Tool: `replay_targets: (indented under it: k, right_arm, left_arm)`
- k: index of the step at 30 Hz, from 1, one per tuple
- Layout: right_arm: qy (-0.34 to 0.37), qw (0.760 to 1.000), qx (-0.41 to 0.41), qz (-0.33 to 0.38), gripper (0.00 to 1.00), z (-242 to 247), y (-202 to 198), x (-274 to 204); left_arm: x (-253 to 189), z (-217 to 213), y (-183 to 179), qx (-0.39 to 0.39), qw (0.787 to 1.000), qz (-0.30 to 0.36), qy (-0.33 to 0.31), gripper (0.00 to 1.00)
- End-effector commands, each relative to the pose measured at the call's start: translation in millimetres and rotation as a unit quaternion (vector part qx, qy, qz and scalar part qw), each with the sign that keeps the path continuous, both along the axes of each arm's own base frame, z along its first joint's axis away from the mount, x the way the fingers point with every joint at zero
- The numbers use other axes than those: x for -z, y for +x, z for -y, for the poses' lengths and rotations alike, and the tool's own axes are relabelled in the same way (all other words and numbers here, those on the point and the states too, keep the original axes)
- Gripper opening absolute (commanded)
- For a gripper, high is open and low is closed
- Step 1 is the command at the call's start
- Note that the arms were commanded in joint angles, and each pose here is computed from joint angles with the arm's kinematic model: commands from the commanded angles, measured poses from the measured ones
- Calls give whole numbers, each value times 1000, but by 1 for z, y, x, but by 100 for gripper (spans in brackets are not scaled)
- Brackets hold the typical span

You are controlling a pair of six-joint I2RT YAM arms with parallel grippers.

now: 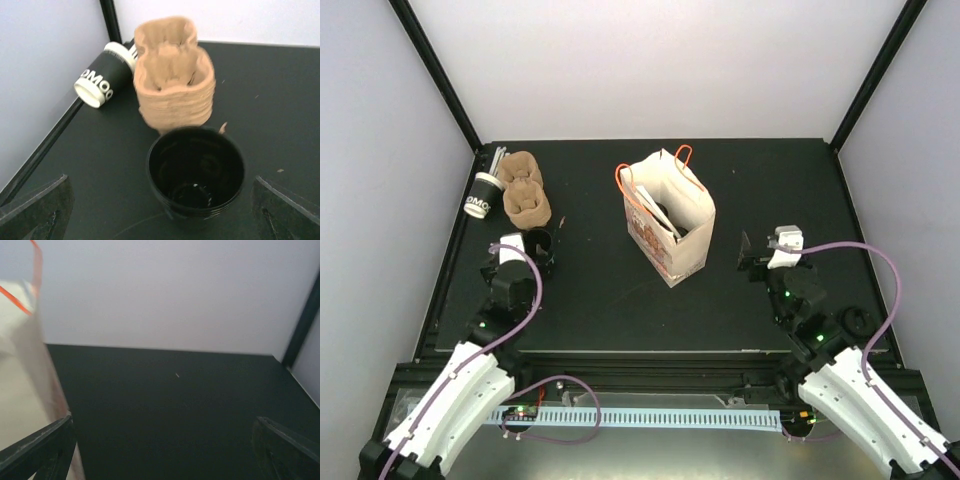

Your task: Pack the takeout coffee

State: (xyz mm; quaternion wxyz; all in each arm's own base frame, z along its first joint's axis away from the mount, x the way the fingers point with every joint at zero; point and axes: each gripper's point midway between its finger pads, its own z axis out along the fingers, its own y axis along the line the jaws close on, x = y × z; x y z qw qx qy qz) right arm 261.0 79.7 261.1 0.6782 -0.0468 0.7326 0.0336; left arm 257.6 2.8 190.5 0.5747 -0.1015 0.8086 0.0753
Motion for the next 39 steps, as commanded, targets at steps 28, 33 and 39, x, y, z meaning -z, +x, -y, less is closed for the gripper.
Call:
replay_targets:
  k: [28, 33, 39]
  right_arm:
    - [4, 998, 62, 29, 100, 82, 92, 79]
    - [-11, 999, 36, 31, 100, 73, 106, 98]
    - [-5, 998, 63, -14, 100, 83, 122, 106]
  left_arm:
    - [23, -1, 117, 66, 990, 113, 60, 98]
    - [32, -1, 120, 75, 988, 116, 63, 99]
    - [38, -1, 123, 87, 990, 97, 53, 99]
